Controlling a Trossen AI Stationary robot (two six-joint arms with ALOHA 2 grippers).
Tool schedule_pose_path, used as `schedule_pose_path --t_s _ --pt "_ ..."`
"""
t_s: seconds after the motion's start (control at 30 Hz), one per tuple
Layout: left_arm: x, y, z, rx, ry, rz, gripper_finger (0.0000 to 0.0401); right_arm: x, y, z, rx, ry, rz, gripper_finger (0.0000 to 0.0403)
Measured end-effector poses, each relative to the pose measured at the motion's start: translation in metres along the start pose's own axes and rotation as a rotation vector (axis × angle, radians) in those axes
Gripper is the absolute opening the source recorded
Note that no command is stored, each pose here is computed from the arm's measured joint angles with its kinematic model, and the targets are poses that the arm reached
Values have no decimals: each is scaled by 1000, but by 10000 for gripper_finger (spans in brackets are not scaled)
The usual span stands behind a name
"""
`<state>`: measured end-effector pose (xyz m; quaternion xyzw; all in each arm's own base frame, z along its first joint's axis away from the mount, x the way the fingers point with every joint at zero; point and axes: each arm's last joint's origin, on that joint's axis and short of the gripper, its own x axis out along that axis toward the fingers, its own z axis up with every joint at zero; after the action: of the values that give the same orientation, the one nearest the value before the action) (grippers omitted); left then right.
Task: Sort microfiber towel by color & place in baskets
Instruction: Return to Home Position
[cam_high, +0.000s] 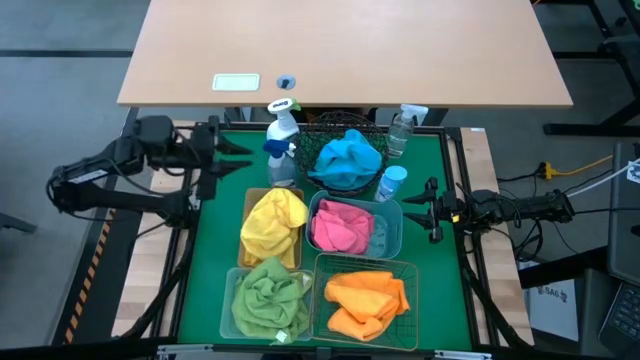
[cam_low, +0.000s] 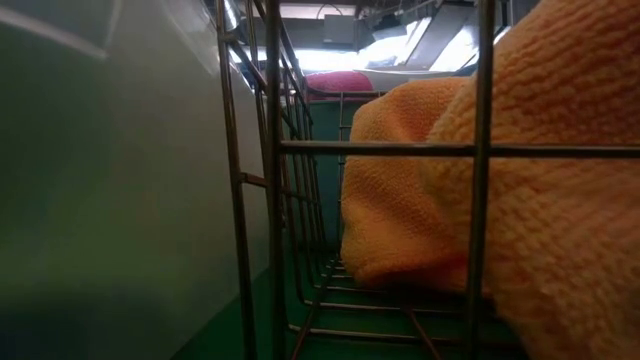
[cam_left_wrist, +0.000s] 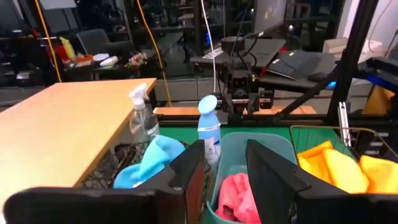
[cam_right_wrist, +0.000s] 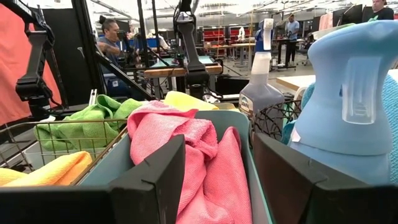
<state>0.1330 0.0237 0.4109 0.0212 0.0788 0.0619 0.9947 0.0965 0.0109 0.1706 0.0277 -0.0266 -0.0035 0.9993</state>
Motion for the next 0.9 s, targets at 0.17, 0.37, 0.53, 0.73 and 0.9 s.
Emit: schedule_pose_path --t_s 0.17,0.37,0.53,0.73,0.9 --pt "-12 0 -4 15 28 -19 112 0 0 0 0 0 0 189" --pt "-20 -2 -8 30 48 -64 112 0 0 0 0 0 0 189" --pt "-22 -2 -8 40 44 -64 112 0 0 0 0 0 0 189" --pt "-16 -2 -20 41 64 -55 112 0 0 0 0 1 0 189" --pt "-8 -3 -51 13 36 -51 112 0 0 0 0 1 0 189"
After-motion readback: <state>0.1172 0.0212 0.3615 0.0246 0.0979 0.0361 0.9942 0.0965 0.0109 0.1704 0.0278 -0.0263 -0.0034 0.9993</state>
